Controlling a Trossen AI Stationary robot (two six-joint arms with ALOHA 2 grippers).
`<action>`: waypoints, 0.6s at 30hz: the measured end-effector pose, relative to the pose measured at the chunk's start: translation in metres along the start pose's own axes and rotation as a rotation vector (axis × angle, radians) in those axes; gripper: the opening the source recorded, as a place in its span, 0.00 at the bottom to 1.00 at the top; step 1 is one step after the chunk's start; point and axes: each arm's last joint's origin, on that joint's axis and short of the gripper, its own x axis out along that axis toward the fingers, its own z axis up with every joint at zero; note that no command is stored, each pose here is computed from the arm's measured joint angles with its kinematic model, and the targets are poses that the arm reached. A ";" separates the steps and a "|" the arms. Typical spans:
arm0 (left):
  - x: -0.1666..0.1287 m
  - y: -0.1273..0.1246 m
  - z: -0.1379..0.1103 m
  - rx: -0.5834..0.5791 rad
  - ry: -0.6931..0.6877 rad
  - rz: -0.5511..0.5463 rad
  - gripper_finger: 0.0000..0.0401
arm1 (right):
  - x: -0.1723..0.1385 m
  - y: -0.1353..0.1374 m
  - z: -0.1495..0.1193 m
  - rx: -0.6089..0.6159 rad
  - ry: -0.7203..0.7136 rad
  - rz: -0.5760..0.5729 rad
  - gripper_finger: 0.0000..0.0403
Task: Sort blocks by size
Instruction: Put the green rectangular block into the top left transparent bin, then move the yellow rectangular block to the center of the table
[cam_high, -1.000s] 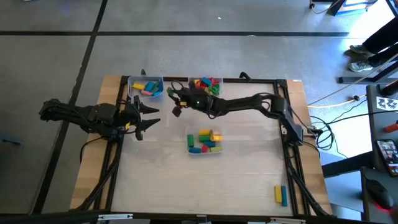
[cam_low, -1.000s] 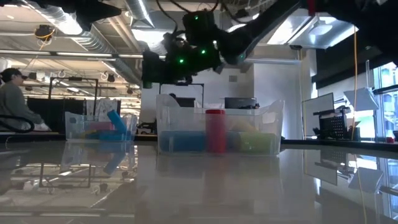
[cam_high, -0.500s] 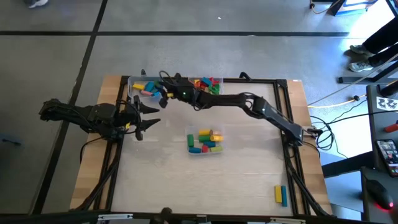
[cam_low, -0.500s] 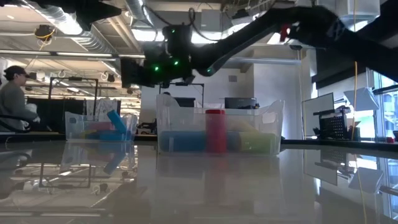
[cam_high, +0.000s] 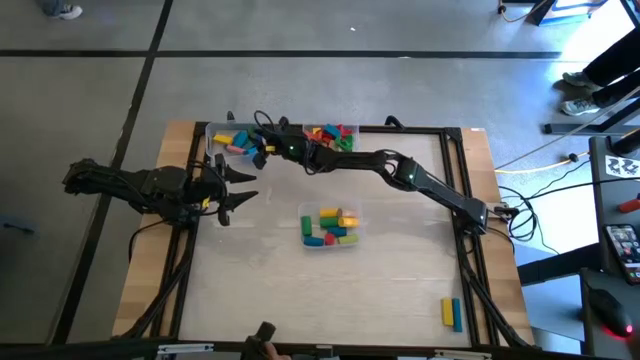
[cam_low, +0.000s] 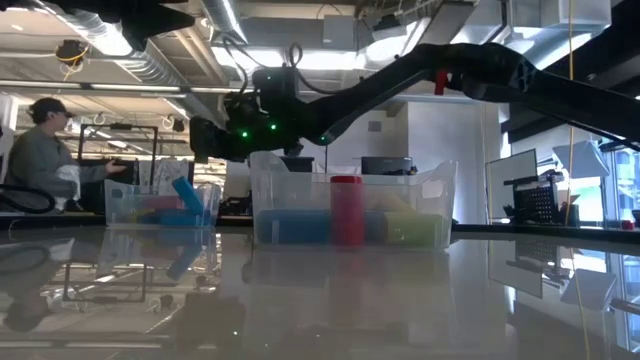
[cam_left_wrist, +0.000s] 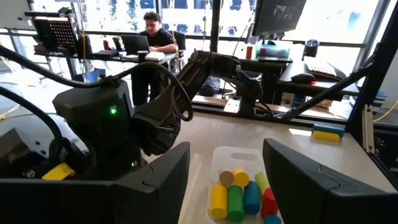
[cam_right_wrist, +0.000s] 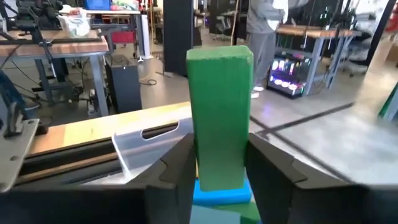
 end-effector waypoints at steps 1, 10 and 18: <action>0.000 0.000 0.000 0.001 0.002 0.000 0.49 | 0.000 0.000 0.000 0.013 0.005 0.000 0.35; 0.000 0.000 0.000 -0.010 0.003 0.000 0.49 | -0.001 0.000 0.009 0.026 -0.023 -0.002 0.62; 0.000 0.000 -0.001 -0.037 0.009 0.001 0.49 | -0.012 -0.002 0.053 0.022 -0.022 -0.001 0.69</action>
